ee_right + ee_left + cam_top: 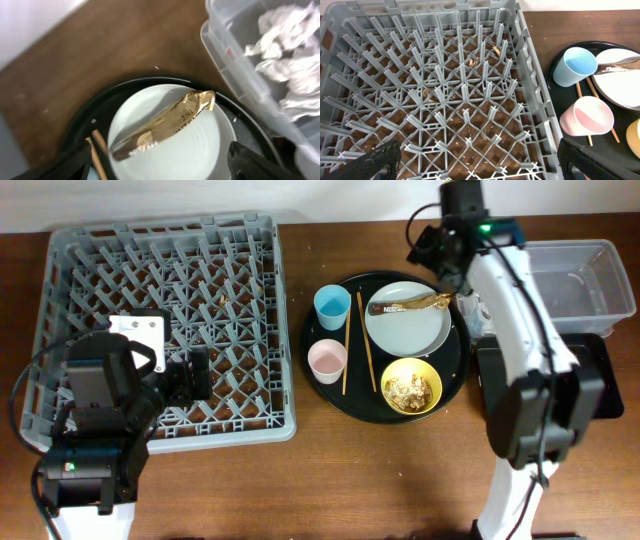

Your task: Sort waste into correct bins and load items into the dishwasher rack

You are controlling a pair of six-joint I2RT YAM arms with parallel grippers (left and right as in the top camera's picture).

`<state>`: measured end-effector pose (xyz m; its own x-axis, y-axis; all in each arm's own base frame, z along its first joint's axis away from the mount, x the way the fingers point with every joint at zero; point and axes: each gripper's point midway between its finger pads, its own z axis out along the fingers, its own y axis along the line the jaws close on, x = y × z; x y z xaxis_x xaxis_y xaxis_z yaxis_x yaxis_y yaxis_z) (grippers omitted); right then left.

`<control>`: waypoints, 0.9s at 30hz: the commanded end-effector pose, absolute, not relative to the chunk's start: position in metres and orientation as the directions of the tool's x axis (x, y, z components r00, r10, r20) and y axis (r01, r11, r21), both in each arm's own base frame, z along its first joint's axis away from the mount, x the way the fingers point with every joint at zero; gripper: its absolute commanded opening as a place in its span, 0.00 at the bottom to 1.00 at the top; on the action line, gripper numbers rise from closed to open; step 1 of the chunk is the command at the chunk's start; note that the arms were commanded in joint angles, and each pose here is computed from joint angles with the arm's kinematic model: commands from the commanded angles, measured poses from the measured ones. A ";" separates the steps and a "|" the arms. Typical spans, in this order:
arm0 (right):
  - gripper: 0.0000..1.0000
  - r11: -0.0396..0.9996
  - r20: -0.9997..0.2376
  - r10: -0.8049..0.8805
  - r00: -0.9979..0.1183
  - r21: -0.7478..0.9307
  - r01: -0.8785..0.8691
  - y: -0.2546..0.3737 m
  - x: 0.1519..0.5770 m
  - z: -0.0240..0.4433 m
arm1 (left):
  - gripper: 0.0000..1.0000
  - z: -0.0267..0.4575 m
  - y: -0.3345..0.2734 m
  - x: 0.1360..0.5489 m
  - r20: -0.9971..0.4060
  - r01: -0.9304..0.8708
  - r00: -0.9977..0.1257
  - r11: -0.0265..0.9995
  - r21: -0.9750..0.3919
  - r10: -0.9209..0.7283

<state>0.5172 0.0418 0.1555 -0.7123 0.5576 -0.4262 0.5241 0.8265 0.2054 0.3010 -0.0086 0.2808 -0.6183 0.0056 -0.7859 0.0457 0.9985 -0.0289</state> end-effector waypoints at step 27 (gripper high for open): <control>0.82 0.741 -0.232 0.658 -0.716 0.035 0.670 0.059 0.498 0.026 | 1.00 0.287 -0.008 0.302 -0.797 0.055 -0.604 0.998 -0.020 0.018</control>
